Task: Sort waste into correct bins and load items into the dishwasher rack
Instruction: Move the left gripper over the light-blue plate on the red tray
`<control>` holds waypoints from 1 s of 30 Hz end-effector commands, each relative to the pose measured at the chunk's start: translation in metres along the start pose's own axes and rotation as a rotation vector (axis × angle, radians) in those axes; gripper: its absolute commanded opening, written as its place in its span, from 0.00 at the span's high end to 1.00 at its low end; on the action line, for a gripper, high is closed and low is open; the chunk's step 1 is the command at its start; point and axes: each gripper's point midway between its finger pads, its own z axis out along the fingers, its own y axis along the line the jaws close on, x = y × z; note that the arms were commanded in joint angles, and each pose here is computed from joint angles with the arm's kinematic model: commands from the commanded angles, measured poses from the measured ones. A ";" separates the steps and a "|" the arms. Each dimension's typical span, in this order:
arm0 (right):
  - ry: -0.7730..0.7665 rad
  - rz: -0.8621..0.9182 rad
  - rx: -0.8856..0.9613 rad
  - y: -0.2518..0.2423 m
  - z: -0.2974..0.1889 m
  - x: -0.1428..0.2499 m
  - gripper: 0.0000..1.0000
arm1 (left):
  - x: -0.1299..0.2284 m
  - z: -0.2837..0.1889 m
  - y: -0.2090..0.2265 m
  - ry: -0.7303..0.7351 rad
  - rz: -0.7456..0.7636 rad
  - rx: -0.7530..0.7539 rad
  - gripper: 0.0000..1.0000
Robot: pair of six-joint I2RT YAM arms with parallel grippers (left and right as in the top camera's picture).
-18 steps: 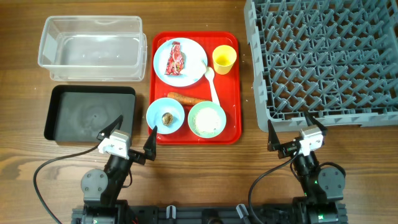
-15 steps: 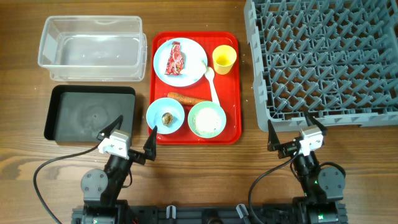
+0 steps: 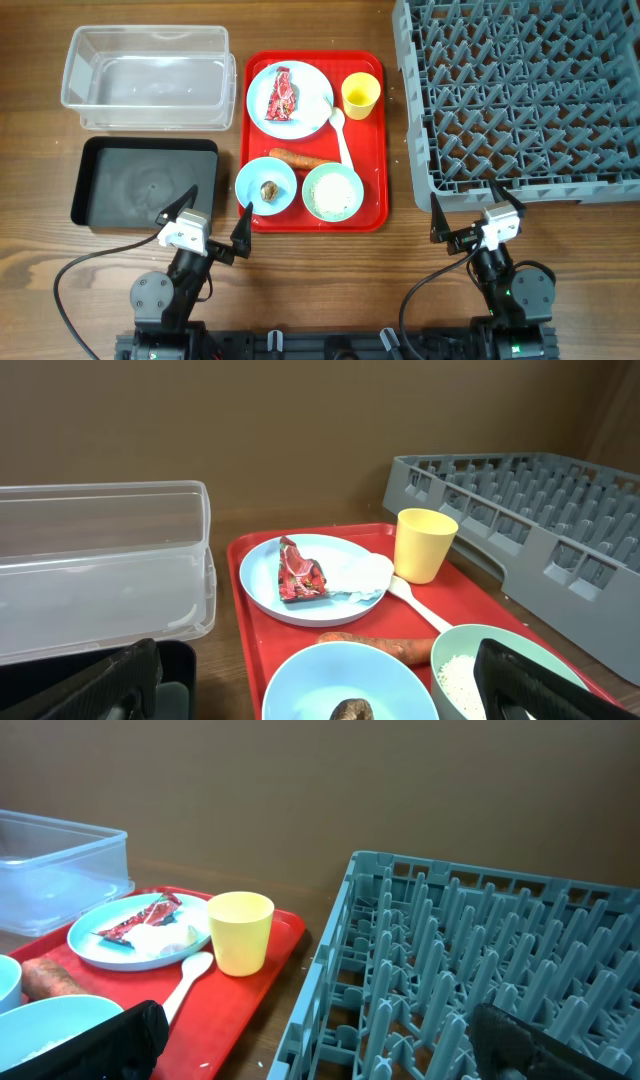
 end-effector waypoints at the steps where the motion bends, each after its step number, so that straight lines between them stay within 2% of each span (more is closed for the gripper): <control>1: -0.005 0.012 -0.006 0.001 0.000 -0.001 0.00 | 0.001 0.000 0.003 -0.002 -0.010 -0.012 0.00; 20: -0.015 -0.014 0.062 -0.011 -0.001 -0.004 0.00 | -0.004 0.000 0.001 -0.023 -0.003 -0.005 0.00; 21: -0.048 -0.020 0.027 -0.005 -0.001 -0.011 0.00 | -0.009 0.000 -0.004 -0.043 0.005 0.026 0.00; 23: -0.224 -0.067 -0.129 0.022 -0.008 -0.053 0.00 | -0.030 -0.003 -0.020 -0.125 0.039 0.110 0.00; 27: -0.494 -0.111 -0.249 0.043 -0.035 -0.113 0.00 | -0.063 -0.015 -0.045 -0.234 0.096 0.240 0.00; 30: -0.569 -0.081 -0.278 0.047 -0.047 -0.134 0.00 | -0.088 -0.026 -0.060 -0.281 0.130 0.304 0.00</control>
